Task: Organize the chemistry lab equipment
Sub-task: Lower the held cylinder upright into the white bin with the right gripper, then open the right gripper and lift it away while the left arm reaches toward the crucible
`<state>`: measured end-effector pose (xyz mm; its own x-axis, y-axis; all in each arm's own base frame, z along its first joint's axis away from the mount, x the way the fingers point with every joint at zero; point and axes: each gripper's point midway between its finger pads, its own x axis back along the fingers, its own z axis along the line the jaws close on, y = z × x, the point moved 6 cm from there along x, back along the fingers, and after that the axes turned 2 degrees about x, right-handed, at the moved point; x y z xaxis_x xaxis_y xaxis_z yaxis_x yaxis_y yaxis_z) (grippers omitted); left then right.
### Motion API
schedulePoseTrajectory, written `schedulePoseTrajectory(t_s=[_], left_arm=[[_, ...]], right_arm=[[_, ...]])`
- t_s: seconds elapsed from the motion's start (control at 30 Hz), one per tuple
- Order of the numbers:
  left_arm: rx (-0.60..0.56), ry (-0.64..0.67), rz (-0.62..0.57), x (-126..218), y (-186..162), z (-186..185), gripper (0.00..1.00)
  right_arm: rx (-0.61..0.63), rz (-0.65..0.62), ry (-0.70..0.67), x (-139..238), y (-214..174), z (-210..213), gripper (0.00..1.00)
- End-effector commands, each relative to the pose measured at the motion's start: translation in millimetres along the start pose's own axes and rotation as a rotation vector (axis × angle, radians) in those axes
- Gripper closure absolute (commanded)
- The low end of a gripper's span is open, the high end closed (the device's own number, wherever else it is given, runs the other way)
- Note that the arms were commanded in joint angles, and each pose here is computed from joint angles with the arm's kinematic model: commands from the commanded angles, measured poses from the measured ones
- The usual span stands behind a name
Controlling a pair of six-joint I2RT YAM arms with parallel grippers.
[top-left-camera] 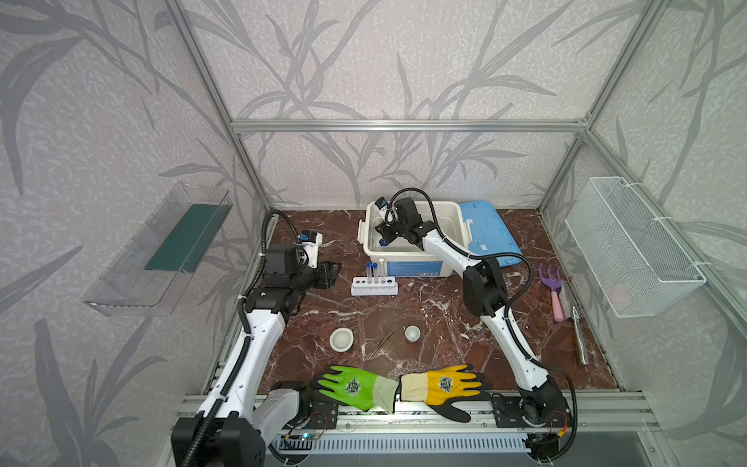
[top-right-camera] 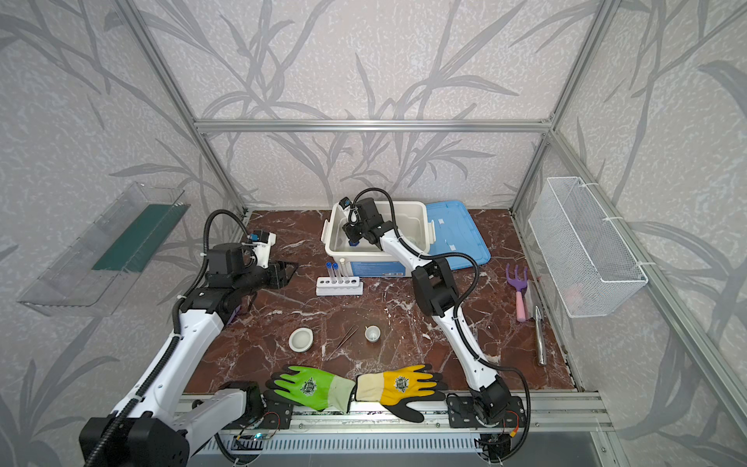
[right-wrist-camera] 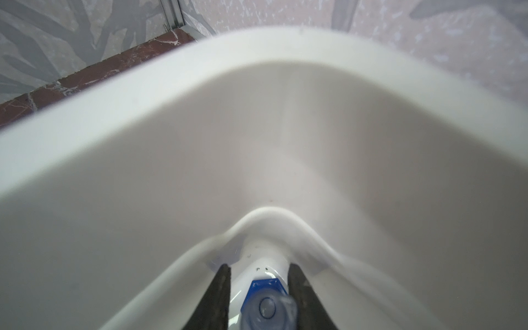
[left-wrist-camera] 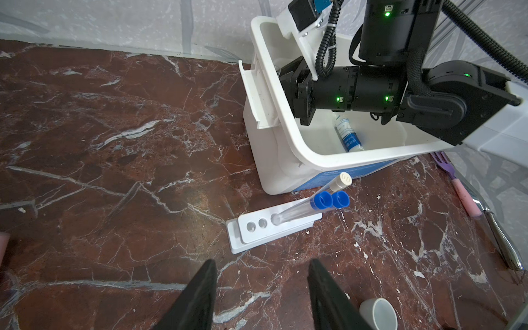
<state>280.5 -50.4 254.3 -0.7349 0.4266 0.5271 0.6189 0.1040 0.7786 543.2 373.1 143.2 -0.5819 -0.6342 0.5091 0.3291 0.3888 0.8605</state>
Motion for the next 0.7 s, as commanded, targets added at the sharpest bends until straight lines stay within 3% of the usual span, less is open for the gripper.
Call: schedulePoseTrajectory(t_s=[0.0, 0.27, 0.67], left_arm=[[-0.026, -0.005, 0.019, 3, 0, -4, 0.47], [-0.044, 0.004, 0.037, 9, -4, -7, 0.40], [-0.088, 0.019, 0.063, 19, -6, -15, 0.39]], right_arm=[[0.013, -0.042, -0.001, 14, 23, -1, 0.56], [0.053, -0.155, -0.020, 68, 85, -5, 0.41], [0.110, -0.298, -0.026, 154, 150, 3, 0.38]])
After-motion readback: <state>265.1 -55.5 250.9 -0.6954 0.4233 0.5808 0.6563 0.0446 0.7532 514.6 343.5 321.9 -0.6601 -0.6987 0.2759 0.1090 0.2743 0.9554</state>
